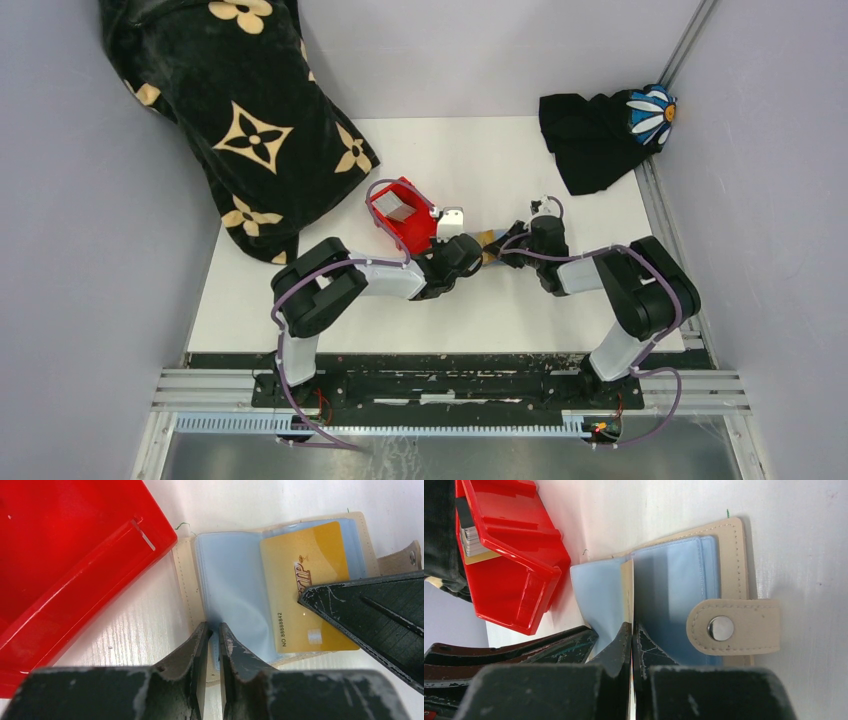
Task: Put the credit cards into the card holder
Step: Insert the credit card into the card holder.
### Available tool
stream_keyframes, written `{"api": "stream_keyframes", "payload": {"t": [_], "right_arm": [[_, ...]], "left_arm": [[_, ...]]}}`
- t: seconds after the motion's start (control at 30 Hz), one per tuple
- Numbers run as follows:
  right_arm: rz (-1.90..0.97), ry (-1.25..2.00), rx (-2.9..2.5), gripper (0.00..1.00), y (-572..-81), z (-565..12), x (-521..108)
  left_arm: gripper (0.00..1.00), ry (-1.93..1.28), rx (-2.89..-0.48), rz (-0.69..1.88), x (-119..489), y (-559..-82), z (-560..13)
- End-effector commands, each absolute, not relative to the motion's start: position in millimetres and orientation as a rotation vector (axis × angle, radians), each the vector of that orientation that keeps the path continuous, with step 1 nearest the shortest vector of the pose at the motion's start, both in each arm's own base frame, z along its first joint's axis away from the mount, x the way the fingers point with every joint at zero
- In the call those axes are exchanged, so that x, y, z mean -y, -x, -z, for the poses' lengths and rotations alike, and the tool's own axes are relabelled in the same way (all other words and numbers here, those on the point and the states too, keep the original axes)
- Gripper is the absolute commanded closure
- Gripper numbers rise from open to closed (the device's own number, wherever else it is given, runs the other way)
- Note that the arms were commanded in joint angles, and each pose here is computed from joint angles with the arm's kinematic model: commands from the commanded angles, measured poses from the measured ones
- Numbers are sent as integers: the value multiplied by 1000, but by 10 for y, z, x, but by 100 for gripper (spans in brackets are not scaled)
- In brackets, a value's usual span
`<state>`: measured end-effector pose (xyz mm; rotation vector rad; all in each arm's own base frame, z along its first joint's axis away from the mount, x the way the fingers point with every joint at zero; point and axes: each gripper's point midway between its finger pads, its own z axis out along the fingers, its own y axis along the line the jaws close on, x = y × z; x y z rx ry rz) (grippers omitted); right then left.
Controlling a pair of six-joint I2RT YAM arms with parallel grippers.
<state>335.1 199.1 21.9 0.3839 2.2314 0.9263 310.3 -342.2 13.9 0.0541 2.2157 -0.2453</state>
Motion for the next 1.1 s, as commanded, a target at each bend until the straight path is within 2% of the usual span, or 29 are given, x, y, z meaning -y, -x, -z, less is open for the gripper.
{"api": "stream_keyframes", "payload": {"t": [0.0, 0.53, 1.07], "right_arm": [[-885, -411, -2459, 99, -2936, 265, -1998], [-931, -428, -2482, 99, -2938, 316, -2001], [-906, -445, -2538, 99, -2916, 498, -1961]], "left_arm": [[78, -272, -2576, -121, 2640, -2277, 800], [76, -252, -2613, -176, 2479, -2163, 807], [70, -164, -2524, -85, 2598, -2300, 258]]}}
